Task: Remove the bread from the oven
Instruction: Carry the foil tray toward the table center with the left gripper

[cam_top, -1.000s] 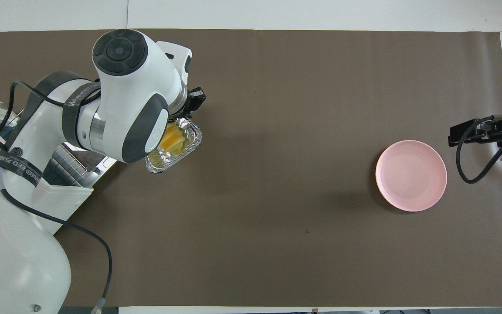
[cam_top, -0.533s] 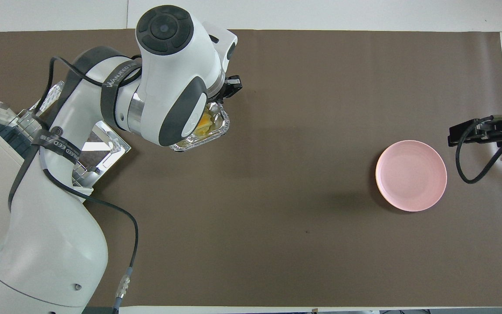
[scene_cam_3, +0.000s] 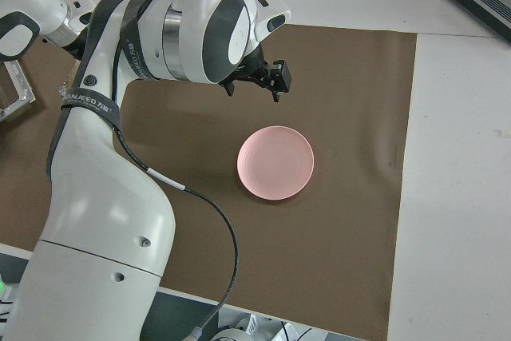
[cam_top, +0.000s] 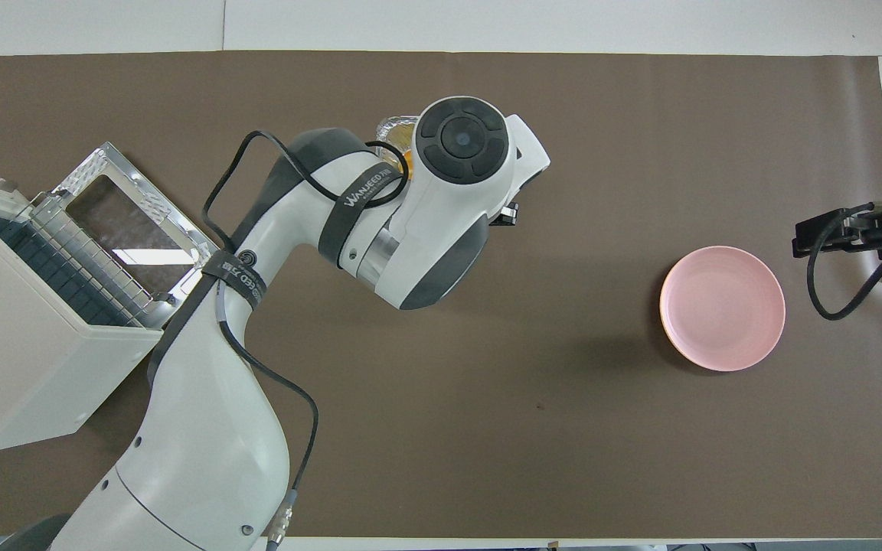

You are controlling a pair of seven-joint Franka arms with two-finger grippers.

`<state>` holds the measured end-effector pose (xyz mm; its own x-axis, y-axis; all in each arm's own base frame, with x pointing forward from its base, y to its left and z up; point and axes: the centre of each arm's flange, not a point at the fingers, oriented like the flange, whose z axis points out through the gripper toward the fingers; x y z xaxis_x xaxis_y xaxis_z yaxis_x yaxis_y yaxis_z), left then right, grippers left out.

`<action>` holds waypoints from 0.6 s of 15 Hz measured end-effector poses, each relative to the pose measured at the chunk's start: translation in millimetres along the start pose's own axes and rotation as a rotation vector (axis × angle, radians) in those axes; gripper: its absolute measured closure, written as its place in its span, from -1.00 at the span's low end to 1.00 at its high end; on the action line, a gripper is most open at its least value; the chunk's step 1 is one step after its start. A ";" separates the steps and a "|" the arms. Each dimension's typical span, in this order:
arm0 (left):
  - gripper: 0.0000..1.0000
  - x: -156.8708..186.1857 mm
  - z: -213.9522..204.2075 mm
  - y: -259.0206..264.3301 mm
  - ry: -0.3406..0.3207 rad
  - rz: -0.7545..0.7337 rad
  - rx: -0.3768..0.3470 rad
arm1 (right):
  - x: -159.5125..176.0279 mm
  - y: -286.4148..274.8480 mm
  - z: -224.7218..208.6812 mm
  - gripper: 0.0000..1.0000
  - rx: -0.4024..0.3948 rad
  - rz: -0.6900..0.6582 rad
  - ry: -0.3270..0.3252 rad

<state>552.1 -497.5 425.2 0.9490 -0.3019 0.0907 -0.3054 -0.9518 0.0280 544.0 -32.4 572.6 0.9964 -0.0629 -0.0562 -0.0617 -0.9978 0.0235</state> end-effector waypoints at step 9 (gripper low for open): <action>0.96 -51.4 64.2 58.2 -0.034 -0.159 0.106 | 0.0 3.3 7.5 -1.00 0.000 0.004 -0.005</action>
<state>490.5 -540.8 358.3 0.9873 -0.1470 0.0595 -0.1431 -0.9875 -0.0656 543.4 -35.9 565.2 0.9959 -0.0665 -0.0615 -0.0652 -0.9976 0.0234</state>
